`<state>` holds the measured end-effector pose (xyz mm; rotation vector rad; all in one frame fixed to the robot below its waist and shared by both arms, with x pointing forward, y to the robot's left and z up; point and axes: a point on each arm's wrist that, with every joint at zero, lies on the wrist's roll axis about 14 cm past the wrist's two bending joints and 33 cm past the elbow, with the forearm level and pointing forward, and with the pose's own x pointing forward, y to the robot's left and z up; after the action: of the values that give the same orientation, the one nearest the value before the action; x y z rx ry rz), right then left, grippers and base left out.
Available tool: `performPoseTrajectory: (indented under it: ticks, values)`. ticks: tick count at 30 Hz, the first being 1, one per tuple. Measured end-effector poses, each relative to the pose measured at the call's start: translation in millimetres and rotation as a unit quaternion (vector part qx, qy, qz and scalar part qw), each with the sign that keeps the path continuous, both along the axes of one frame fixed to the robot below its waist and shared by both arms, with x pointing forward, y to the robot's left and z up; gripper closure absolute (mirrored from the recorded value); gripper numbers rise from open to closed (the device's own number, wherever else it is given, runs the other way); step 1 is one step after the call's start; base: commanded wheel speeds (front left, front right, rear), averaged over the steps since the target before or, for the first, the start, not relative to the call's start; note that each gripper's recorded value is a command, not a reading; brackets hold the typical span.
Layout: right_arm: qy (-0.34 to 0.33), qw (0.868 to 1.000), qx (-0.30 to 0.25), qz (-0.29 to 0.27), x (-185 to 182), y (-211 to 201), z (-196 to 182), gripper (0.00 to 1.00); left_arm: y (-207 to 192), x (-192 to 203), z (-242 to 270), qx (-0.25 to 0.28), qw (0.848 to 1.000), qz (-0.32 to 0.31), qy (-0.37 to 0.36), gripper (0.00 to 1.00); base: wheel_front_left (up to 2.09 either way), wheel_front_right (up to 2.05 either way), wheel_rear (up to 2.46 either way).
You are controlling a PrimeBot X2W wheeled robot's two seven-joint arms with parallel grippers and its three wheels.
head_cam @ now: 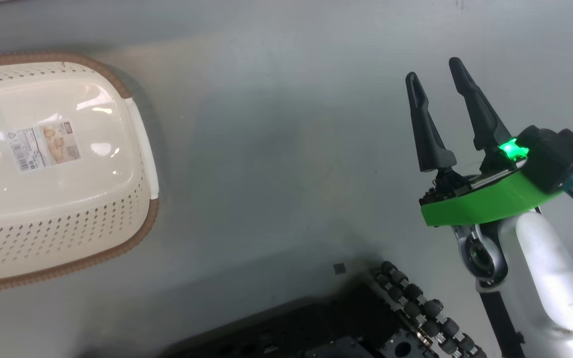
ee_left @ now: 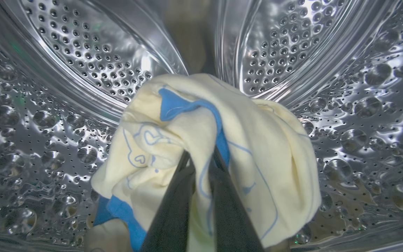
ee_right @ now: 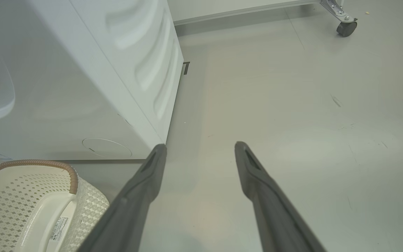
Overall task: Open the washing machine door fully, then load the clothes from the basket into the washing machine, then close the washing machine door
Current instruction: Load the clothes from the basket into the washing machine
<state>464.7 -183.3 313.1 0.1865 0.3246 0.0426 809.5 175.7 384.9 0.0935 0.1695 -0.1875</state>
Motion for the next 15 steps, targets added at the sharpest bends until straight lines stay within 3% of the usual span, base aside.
performPoseTrajectory:
  ticks: [1,2,3,10,15]
  values:
    - [0.0,1.0,0.0,-0.001,0,-1,0,0.0,3,0,-1,-0.001,1.0,0.004,0.002,0.76,0.0,0.0,0.0]
    - [0.0,1.0,-0.001,-0.001,0,-1,-1,0.0,5,0,-3,-0.001,1.0,0.007,0.003,0.11,0.0,0.0,0.0]
    - [0.0,1.0,0.0,-0.001,1,0,-1,0.0,6,-1,-4,0.0,1.0,0.008,0.003,0.0,0.0,0.0,0.0]
    - [-0.018,1.0,-0.004,0.014,7,8,9,0.0,-10,-11,11,-0.01,1.0,-0.009,-0.004,0.0,0.0,0.0,0.0]
    - [-0.06,0.998,-0.027,0.022,15,8,43,0.0,-23,-43,21,-0.027,0.999,-0.029,0.006,0.0,0.0,0.0,0.0]
